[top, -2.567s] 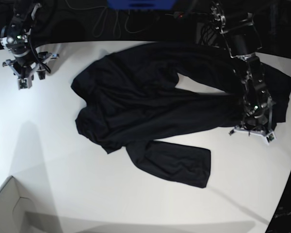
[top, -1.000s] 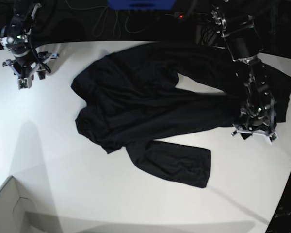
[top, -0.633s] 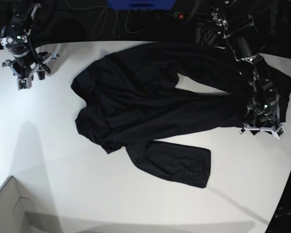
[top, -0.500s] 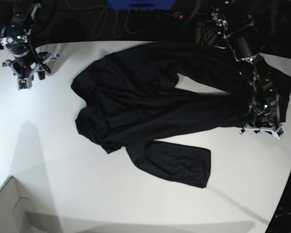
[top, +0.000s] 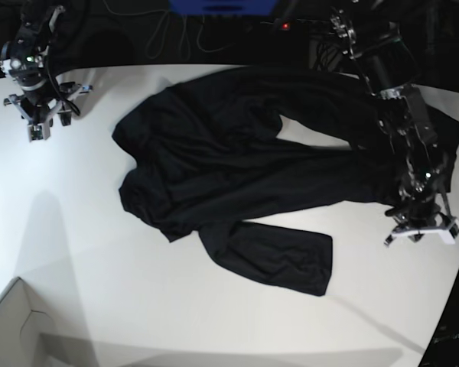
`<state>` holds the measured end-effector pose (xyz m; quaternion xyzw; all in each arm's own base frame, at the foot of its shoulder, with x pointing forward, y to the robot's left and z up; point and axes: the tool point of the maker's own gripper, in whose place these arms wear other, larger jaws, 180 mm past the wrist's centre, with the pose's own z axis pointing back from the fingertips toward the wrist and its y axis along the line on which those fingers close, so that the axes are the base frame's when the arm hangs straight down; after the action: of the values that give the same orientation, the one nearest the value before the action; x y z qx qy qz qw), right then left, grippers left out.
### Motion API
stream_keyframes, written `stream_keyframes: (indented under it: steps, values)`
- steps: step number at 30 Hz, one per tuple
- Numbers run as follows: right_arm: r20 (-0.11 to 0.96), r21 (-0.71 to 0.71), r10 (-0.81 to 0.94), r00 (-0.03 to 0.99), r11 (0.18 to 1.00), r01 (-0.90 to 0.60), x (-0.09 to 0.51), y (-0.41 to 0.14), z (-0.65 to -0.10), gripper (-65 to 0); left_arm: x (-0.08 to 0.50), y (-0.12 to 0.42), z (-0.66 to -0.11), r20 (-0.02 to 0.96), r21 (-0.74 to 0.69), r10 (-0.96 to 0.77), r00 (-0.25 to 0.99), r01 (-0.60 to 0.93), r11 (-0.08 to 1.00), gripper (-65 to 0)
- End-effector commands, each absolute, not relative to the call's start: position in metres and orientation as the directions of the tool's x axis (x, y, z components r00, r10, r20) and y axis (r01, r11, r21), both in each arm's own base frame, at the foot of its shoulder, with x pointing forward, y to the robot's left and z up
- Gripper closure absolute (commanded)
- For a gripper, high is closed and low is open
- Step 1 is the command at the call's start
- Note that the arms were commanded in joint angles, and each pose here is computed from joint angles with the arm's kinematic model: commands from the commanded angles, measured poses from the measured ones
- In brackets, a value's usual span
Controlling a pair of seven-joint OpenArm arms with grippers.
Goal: Layout the t-shirt on the table in an organized manner, then fold the t-shirt properly
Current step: 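Drag the pinched fabric with the left gripper to straighten the edge, then move the right gripper to the shirt edge and the left gripper to the hem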
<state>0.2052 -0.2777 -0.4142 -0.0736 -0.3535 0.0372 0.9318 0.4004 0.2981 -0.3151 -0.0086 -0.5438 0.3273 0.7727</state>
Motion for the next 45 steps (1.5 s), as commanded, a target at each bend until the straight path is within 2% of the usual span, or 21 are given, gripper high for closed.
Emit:
stream_keyframes:
  steps: [1, 8, 15, 19, 23, 26, 33, 38, 45]
  values:
    - [0.680, -0.175, 0.133, 0.721, 0.984, -0.017, 0.212, -0.282, -0.404, -23.3, 0.411, 0.298, -0.289, 0.861, -0.379, 0.489, 0.140, -0.465, 0.800, -0.2]
    - [0.674, -0.181, 0.135, 0.726, 0.983, -0.015, 0.209, -0.284, -0.405, -23.3, 0.442, 0.289, -0.250, 0.870, -0.420, 0.488, 0.076, -0.405, 0.812, -0.2]
    - [0.670, -0.195, 0.148, 0.727, 0.981, -0.020, 0.208, -0.289, -0.403, -23.3, 0.482, 0.268, -0.182, 0.920, -0.372, 0.392, 0.018, -0.283, 0.884, -0.2]
    - [0.668, -0.203, 0.148, 0.729, 0.979, -0.013, 0.207, -0.294, -0.402, -23.3, 0.498, 0.283, -0.167, 0.922, -0.372, 0.388, -0.002, -0.294, 0.881, -0.2]
    - [0.675, -0.224, 0.116, 0.729, 0.973, 0.053, 0.200, -0.316, -0.395, -23.3, 0.511, 0.300, -0.177, 0.916, -0.369, 0.400, 0.032, -0.329, 0.869, -0.2]
    - [0.677, -0.234, 0.103, 0.729, 0.969, 0.080, 0.197, -0.325, -0.392, -23.3, 0.521, 0.296, -0.194, 0.917, -0.352, 0.389, 0.083, -0.289, 0.891, -0.2]
    - [0.677, -0.242, 0.092, 0.730, 0.965, 0.103, 0.192, -0.333, -0.390, -23.3, 0.524, 0.339, -0.235, 0.929, -0.318, 0.365, 0.060, -0.375, 0.871, -0.1]
    - [0.684, -0.243, 0.096, 0.724, 0.965, 0.102, 0.196, -0.334, -0.388, -23.5, 0.515, 0.372, -0.242, 0.929, -0.322, 0.369, 0.034, -0.421, 0.848, -0.1]
    - [0.783, -0.225, 0.107, 0.612, 0.967, 0.119, 0.255, -0.329, -0.354, -23.9, 0.494, 0.380, -0.275, 0.913, -0.328, 0.401, 0.077, -0.448, 0.832, -0.1]
